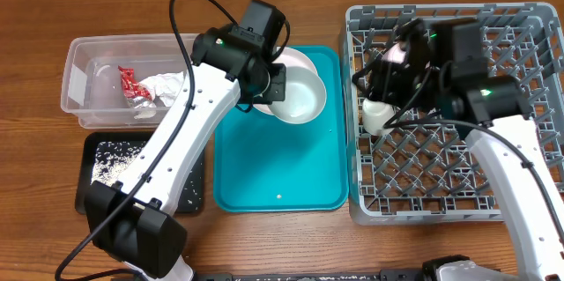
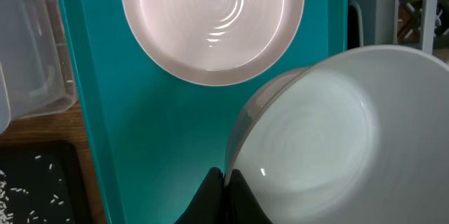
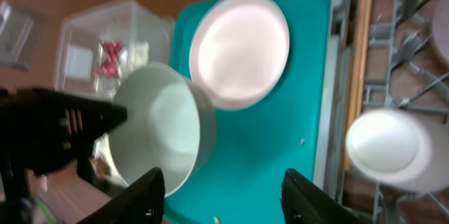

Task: Sort waste into correct bins and load items into the dishwasher
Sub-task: 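Lift the saucer with the left gripper and tilt it toward the right gripper, then close the right gripper on the saucer edge held by the left gripper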

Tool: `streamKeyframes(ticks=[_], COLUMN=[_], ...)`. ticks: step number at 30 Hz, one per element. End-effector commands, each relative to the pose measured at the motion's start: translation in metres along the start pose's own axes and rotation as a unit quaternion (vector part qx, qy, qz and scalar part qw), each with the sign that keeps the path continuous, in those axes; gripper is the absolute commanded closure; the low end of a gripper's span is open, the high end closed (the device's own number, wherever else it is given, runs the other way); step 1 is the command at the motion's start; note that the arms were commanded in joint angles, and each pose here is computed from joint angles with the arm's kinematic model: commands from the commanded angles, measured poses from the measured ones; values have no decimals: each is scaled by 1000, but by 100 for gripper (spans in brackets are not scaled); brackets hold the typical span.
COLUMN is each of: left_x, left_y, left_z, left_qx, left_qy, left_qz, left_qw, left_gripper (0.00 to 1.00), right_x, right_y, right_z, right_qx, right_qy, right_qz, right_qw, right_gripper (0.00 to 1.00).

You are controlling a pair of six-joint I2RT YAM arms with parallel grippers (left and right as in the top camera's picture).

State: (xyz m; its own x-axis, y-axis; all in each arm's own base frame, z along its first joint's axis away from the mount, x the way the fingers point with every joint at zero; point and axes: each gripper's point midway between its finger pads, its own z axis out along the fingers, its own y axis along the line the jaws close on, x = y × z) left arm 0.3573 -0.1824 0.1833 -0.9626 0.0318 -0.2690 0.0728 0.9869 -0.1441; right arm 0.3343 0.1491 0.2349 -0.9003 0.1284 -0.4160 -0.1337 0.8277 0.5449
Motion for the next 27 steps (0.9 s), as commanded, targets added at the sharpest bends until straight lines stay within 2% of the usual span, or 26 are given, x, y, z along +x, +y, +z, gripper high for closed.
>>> streamKeyframes(ticks=[1, 7, 9, 17, 27], left_x=[5, 13, 16, 29, 29], left_y=[-9, -25, -30, -54, -55], left_z=[1, 1, 1, -2, -2], left_qx=[6, 25, 31, 91, 95], left_qy=[7, 16, 20, 45, 43], left_qz=[26, 42, 48, 81, 85], left_qw=[1000, 999, 998, 992, 991], left_gripper=[96, 96, 96, 96, 96], right_x=[6, 21, 23, 26, 28], right_y=[-4, 12, 16, 7, -11], right_z=[2, 16, 18, 25, 42], right_qx=[67, 72, 71, 89, 123], right_qy=[-2, 20, 21, 32, 53], right_qz=[-26, -58, -64, -60, -53], right_qw=[997, 995, 995, 994, 990], right_gripper=[47, 48, 54, 55, 58])
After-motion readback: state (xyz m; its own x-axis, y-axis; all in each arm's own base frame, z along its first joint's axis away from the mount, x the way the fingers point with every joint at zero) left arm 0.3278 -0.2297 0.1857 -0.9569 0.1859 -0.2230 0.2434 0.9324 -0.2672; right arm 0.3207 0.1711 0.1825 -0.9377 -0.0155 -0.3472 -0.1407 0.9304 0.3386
